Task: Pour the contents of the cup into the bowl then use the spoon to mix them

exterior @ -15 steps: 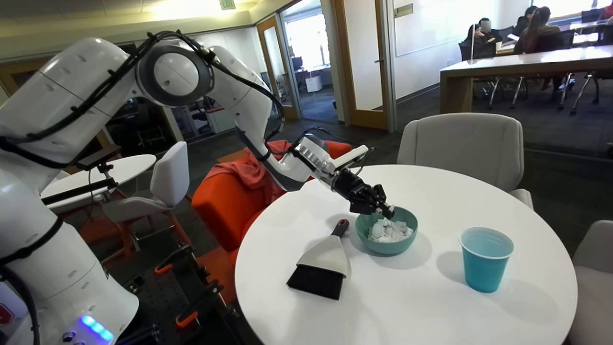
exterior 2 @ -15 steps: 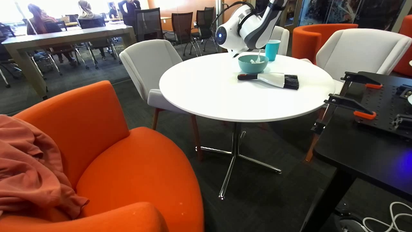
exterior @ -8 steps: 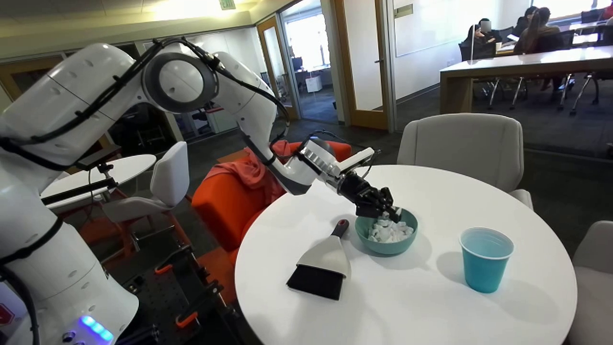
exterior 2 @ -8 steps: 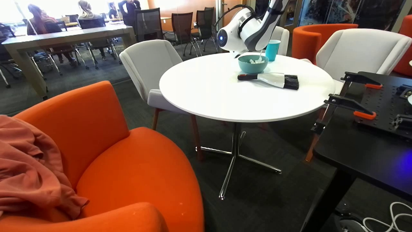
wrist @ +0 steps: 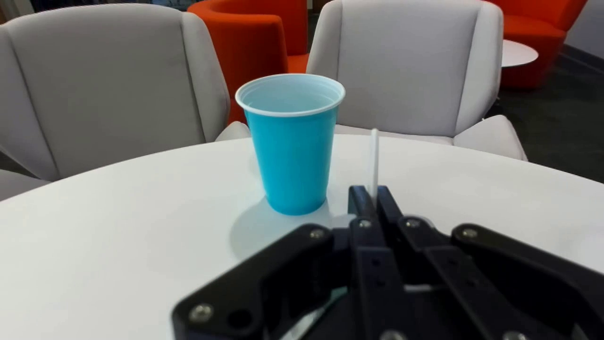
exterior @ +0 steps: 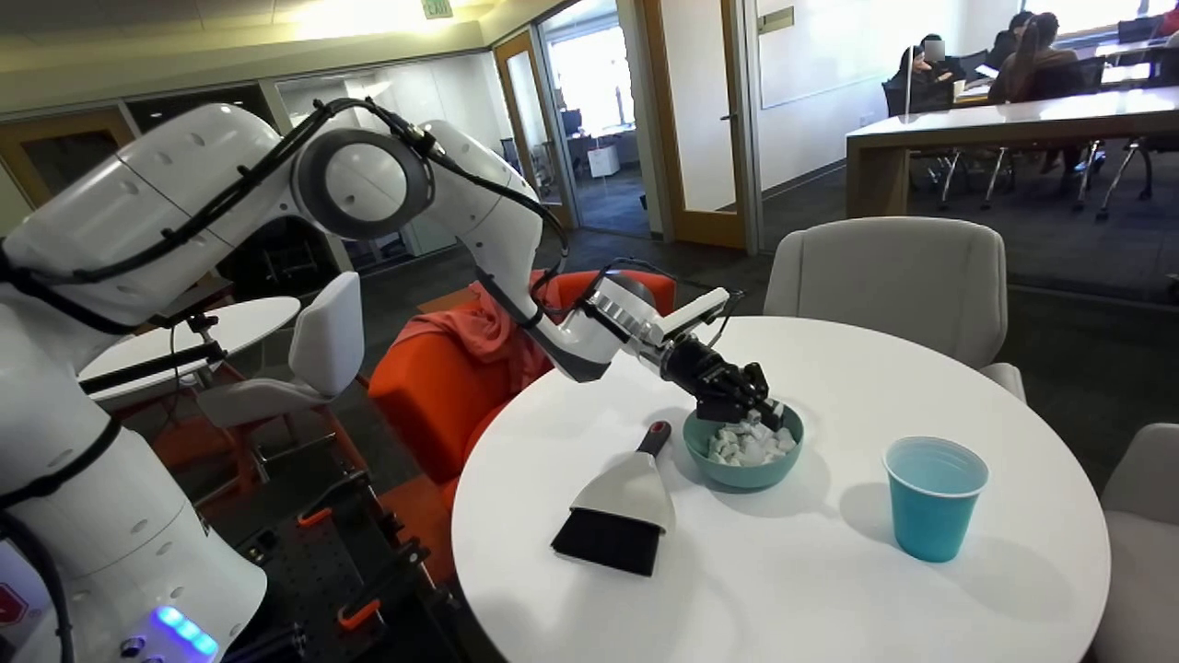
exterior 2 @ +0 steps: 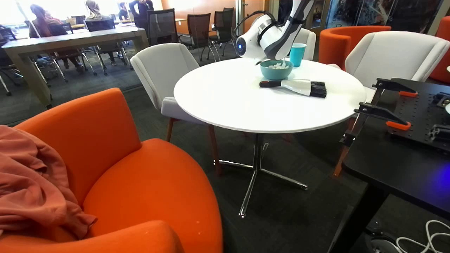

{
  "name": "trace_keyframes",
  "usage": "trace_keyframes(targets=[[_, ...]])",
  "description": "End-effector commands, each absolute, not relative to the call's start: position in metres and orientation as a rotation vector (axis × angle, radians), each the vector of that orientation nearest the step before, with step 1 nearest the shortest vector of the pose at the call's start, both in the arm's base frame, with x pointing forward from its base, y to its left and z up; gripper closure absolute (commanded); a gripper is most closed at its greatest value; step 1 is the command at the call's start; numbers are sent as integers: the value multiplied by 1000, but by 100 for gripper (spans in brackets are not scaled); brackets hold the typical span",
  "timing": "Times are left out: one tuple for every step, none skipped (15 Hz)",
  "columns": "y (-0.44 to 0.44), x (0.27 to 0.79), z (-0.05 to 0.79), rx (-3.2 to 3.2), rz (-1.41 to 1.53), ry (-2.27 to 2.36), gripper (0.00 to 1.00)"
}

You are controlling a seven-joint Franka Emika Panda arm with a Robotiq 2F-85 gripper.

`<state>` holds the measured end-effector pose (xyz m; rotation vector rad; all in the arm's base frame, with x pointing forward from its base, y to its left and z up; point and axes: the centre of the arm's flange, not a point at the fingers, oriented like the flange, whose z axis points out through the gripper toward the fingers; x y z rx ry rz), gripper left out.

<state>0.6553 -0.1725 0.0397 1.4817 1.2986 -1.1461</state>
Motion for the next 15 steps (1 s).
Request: trace_keyframes(targets=[[-173,675,35,1496,-1130,1232,96],[-171,678,35,1496,-1119,1233,96],[-170,681,36,1494,-1108,1227,96],[-169,684,37,1493,-1101,1221,96],[-168,687,38,1493,-1093,1215,96],[-167,690,39,1493,-1085,1212,96],[-166,694,41,1491,-1075,1210,96],[-164,697,42,1490,-1067,1212,96],[-161,701,44,1489,-1056,1217,96],[-159,704,44,1486,-1044,1223,96],[-156,708,44,1483,-1034,1227,96],[-151,711,43,1479,-1023,1238,96],[-147,714,42,1477,-1015,1249,96],[-142,717,41,1473,-1010,1261,96],[-137,718,40,1471,-1002,1284,96]])
